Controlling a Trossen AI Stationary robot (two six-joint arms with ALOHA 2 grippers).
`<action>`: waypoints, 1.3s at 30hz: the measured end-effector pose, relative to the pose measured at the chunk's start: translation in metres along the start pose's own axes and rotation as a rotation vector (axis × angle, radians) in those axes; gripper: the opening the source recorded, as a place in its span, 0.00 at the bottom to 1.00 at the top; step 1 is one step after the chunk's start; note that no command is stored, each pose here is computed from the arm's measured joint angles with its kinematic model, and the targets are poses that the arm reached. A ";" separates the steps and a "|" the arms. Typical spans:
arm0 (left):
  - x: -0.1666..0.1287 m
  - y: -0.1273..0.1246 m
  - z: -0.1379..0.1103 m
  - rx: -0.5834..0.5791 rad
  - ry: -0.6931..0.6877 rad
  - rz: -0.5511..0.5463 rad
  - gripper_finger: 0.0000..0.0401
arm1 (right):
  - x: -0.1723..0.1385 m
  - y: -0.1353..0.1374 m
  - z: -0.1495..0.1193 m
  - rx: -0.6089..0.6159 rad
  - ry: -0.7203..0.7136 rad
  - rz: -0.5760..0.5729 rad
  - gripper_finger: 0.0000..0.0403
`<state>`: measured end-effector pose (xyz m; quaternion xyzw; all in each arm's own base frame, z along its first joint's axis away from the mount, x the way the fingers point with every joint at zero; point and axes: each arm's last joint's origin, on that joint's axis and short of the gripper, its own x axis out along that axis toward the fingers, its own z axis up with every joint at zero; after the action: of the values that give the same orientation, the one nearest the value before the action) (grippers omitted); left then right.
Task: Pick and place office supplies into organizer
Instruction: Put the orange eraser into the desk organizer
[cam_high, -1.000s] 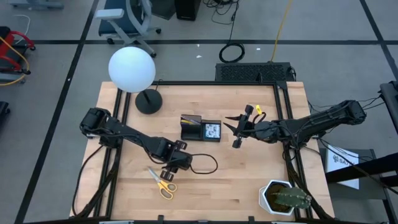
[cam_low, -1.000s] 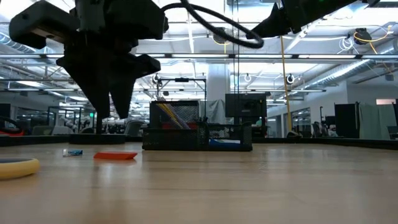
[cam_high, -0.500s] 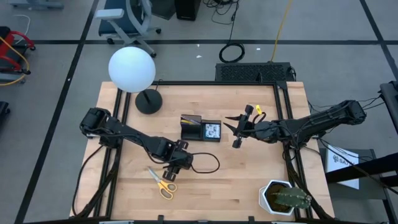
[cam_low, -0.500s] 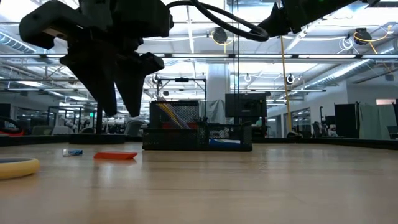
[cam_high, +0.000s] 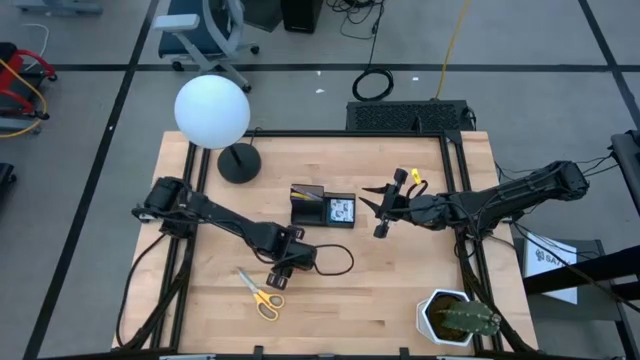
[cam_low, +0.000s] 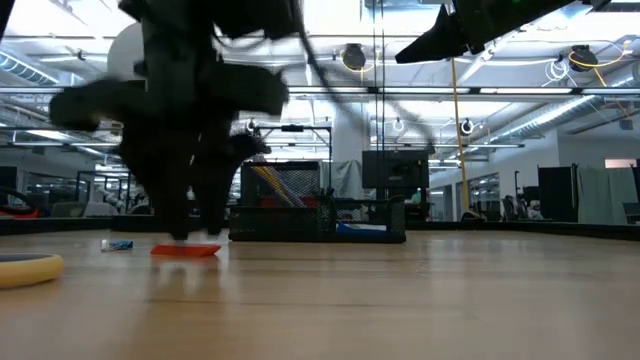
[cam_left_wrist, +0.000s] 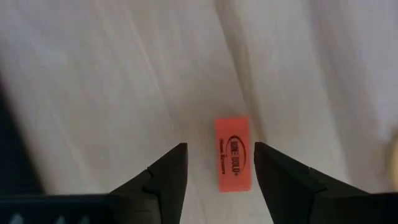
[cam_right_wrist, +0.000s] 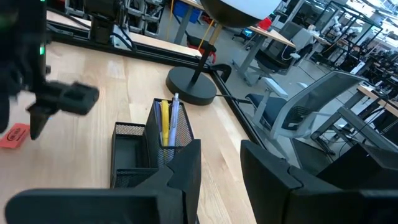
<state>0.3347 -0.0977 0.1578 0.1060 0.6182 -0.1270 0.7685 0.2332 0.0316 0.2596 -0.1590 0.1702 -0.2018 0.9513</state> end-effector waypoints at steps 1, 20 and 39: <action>0.008 0.000 -0.001 0.001 0.024 -0.005 0.46 | 0.000 0.000 0.000 0.001 0.000 0.000 0.26; 0.029 -0.001 -0.001 -0.028 0.078 -0.040 0.39 | 0.000 0.000 0.000 0.003 0.000 0.000 0.26; 0.018 -0.002 -0.002 -0.057 0.073 -0.030 0.15 | 0.000 0.000 0.000 0.004 0.000 0.000 0.26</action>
<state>0.3360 -0.1000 0.1399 0.0791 0.6506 -0.1170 0.7462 0.2332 0.0316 0.2598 -0.1572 0.1699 -0.2022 0.9516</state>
